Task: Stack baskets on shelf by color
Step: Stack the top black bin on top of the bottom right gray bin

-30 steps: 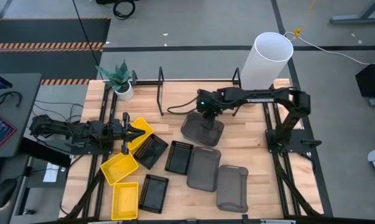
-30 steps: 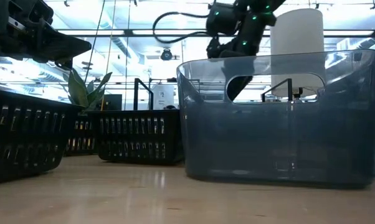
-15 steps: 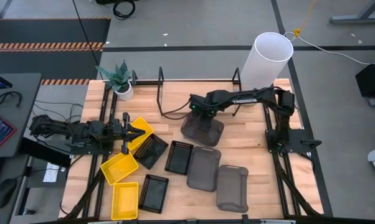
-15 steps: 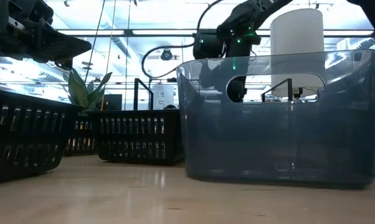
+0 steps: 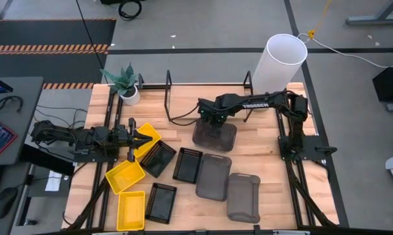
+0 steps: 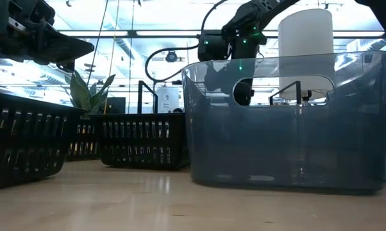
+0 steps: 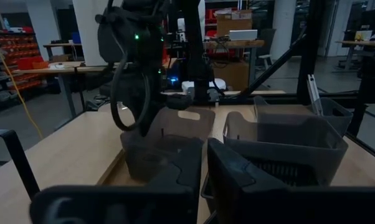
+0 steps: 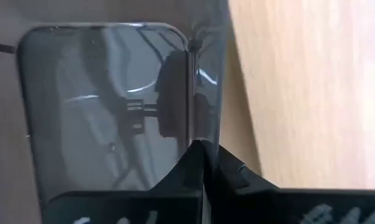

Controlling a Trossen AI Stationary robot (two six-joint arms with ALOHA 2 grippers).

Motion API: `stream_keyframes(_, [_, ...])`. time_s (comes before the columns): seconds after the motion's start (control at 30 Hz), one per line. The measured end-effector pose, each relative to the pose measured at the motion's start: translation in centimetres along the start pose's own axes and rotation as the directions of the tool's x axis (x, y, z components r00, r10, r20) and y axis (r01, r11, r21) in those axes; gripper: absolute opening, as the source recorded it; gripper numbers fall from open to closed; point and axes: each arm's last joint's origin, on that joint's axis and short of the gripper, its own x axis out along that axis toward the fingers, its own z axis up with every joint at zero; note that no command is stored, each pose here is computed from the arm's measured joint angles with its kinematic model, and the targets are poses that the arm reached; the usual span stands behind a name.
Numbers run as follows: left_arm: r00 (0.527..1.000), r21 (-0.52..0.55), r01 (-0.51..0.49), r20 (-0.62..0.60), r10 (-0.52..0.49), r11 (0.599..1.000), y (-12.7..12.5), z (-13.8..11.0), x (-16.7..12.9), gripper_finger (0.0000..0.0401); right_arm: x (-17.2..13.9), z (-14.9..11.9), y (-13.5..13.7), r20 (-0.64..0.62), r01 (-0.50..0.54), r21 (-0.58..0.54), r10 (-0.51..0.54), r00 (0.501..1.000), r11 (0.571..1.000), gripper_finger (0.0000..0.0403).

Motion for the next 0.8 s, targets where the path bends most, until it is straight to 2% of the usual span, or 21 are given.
stream_keyframes(0.2, [1.0, -0.001, 0.0, 0.002, 0.0, 1.0, 0.0, 0.0, 0.0, 0.0031, -2.9, 0.9, -0.4, -0.021, 0.01, -0.034, -0.011, 1.0, 0.999, 0.0004])
stream_keyframes(0.3, [1.0, -0.001, 0.0, 0.002, 0.0, 1.0, 0.0, 0.0, 0.0, 0.0026, -5.4, 1.4, -0.6, 0.019, 0.011, -0.061, -0.01, 1.0, 0.998, 0.0004])
stream_keyframes(0.43, [1.0, 0.0, 0.0, 0.002, 0.0, 1.0, 0.0, 0.0, 0.0, 0.0023, -8.8, 1.1, -0.7, 0.085, 0.013, -0.209, 0.005, 0.996, 0.978, 0.0004])
stream_keyframes(0.57, [1.0, 0.0, 0.0, 0.003, 0.0, 1.0, 0.0, 0.0, 0.0, 0.0028, -11.9, 0.1, 0.4, 0.165, 0.021, -0.419, 0.054, 0.985, 0.908, 0.0004])
stream_keyframes(0.7, [1.0, -0.001, 0.001, 0.003, -0.001, 1.0, 0.0, 0.0, 0.0, 0.0034, -14.3, -1.0, 2.1, 0.225, 0.054, -0.541, 0.083, 0.971, 0.84, 0.0004])
stream_keyframes(0.8, [1.0, 0.0, 0.001, 0.003, -0.001, 1.0, 0.0, 0.0, 0.0, 0.0036, -15.9, -2.1, 3.8, 0.246, 0.063, -0.639, 0.125, 0.961, 0.767, 0.0004])
